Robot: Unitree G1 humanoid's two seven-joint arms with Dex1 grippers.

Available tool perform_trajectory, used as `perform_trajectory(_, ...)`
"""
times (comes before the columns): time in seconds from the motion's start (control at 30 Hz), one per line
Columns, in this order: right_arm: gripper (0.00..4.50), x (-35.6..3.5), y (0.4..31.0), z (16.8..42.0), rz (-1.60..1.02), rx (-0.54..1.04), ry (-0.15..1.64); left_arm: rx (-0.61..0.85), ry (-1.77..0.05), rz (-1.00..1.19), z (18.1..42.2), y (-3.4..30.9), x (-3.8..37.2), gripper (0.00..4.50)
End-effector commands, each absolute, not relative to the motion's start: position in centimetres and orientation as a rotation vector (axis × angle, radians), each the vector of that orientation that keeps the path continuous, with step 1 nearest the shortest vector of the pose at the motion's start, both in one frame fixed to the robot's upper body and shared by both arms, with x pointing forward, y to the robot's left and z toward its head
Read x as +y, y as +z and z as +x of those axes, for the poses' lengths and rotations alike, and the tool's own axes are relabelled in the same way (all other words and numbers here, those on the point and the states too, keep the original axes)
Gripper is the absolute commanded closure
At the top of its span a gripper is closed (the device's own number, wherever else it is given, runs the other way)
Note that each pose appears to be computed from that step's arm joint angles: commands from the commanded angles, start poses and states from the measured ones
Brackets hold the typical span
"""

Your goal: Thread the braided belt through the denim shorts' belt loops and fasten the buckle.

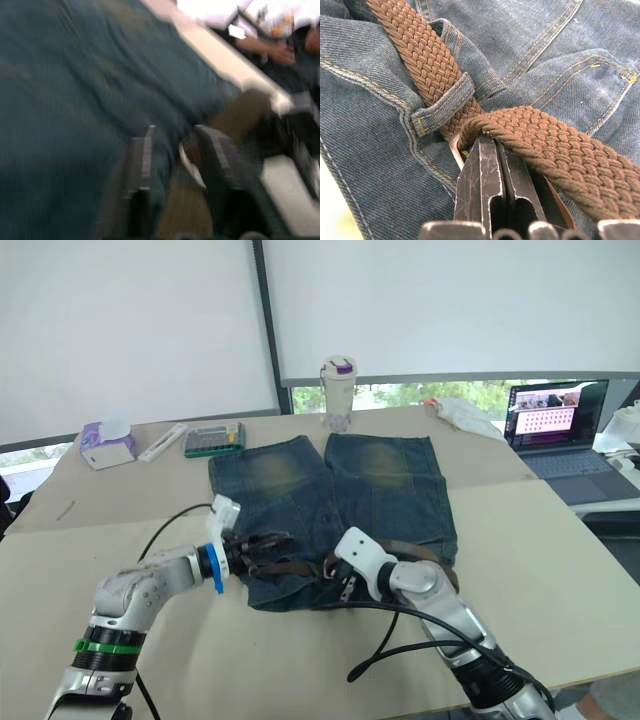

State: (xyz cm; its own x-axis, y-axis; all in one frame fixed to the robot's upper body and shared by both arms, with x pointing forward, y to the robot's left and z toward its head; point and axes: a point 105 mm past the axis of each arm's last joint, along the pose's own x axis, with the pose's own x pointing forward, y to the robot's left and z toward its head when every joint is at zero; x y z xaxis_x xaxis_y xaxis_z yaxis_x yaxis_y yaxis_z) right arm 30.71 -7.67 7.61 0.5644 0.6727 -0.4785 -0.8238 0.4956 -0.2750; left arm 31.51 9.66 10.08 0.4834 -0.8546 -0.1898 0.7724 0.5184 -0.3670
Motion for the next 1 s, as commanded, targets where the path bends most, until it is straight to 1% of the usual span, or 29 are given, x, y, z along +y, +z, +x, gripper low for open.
perform_trajectory(0.03, 4.50, -8.4, 4.2, 29.7, -0.497, 0.477, 0.945, 0.313, -1.088, -0.186, 30.9, 10.8, 7.2, 4.47)
perform_trajectory(0.2, 4.50, -8.6, 4.2, 29.5, -0.500, 0.482, 0.947, 0.327, -1.101, -0.209, 31.8, 9.9, 4.2, 4.47)
perform_trajectory(0.33, 4.50, -8.8, 4.3, 29.3, -0.497, 0.486, 0.943, 0.401, -1.111, -0.143, 32.1, 7.6, 2.5, 4.47)
perform_trajectory(0.47, 4.50, -9.0, 4.4, 29.1, -0.482, 0.492, 0.927, 0.497, -1.109, -0.012, 31.4, 4.3, 2.6, 4.47)
perform_trajectory(0.6, 4.50, -9.3, 5.0, 28.7, -0.425, 0.496, 0.915, 0.559, -1.101, 0.024, 30.9, 2.5, 2.8, 4.47)
perform_trajectory(0.73, 4.50, -9.6, 7.0, 28.8, -0.282, 0.474, 0.876, 0.564, -1.101, 0.036, 30.8, 1.7, 2.9, 4.47)
perform_trajectory(0.93, 4.50, -12.4, 9.0, 28.5, -0.307, 0.467, 0.785, 0.544, -1.091, 0.040, 31.1, 1.3, 3.1, 4.47)
perform_trajectory(1.0, 3.88, -13.0, 9.7, 28.1, -0.299, 0.461, 0.771, 0.536, -1.092, 0.036, 31.1, 1.2, 3.1, 4.50)
